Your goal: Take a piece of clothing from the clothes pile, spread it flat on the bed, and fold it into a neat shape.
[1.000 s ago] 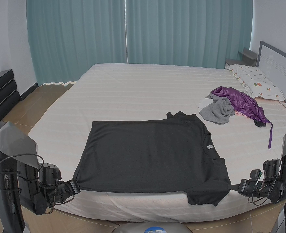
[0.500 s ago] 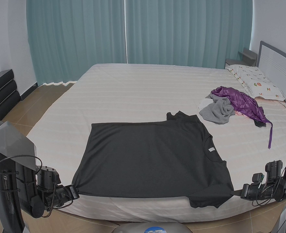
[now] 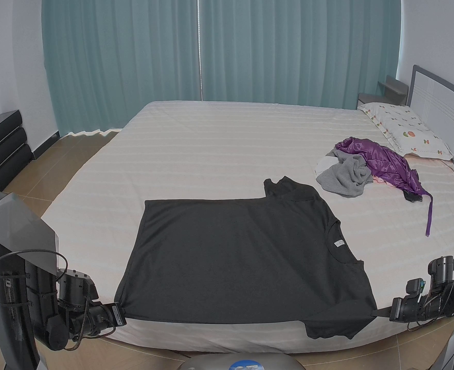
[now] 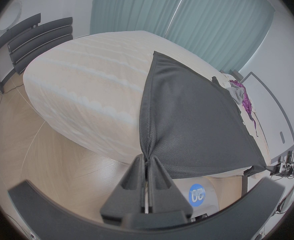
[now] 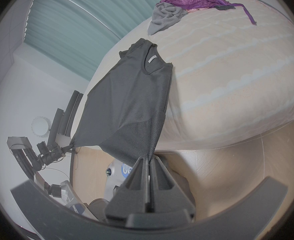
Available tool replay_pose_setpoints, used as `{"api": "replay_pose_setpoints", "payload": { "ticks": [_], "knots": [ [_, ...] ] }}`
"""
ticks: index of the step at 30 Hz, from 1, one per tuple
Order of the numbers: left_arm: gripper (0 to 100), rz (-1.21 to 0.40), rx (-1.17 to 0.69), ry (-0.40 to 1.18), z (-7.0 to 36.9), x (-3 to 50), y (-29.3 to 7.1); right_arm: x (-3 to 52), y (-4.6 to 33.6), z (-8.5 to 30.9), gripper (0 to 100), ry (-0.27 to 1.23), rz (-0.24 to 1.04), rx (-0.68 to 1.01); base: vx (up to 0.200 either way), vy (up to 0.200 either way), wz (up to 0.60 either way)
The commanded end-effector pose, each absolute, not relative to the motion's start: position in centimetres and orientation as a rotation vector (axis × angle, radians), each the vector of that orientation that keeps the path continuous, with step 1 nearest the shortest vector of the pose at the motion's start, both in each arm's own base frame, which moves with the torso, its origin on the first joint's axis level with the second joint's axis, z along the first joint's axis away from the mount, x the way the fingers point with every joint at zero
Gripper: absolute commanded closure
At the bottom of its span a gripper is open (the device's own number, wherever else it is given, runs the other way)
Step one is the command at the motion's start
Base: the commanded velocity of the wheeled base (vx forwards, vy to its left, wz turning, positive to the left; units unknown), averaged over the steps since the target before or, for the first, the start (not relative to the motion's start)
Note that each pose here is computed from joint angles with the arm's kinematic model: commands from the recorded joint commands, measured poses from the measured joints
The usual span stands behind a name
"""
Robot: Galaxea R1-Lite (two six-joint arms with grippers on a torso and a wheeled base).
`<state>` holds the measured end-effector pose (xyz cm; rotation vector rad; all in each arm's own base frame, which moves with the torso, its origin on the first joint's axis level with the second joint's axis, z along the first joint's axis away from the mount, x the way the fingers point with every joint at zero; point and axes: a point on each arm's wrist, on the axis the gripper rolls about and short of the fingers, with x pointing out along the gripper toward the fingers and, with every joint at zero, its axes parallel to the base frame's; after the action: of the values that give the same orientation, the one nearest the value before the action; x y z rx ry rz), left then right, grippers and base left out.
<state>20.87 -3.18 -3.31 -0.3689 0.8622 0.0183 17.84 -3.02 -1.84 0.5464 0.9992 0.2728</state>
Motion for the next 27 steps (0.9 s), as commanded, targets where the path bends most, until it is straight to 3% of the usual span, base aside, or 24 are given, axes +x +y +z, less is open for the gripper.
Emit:
{"api": "replay_pose_setpoints", "payload": {
  "ticks": [1,27],
  "knots": [
    [100,0.017,-0.357,0.893,-3.3,20.3,-3.2,17.2,-3.0,-1.0,100,0.981,0.273,0.537,0.000,0.000,0.00],
    [100,-0.003,-0.263,0.972,-1.6,18.7,-3.3,15.6,-2.8,0.3,100,1.025,0.281,0.503,0.000,0.000,0.00]
  ]
}}
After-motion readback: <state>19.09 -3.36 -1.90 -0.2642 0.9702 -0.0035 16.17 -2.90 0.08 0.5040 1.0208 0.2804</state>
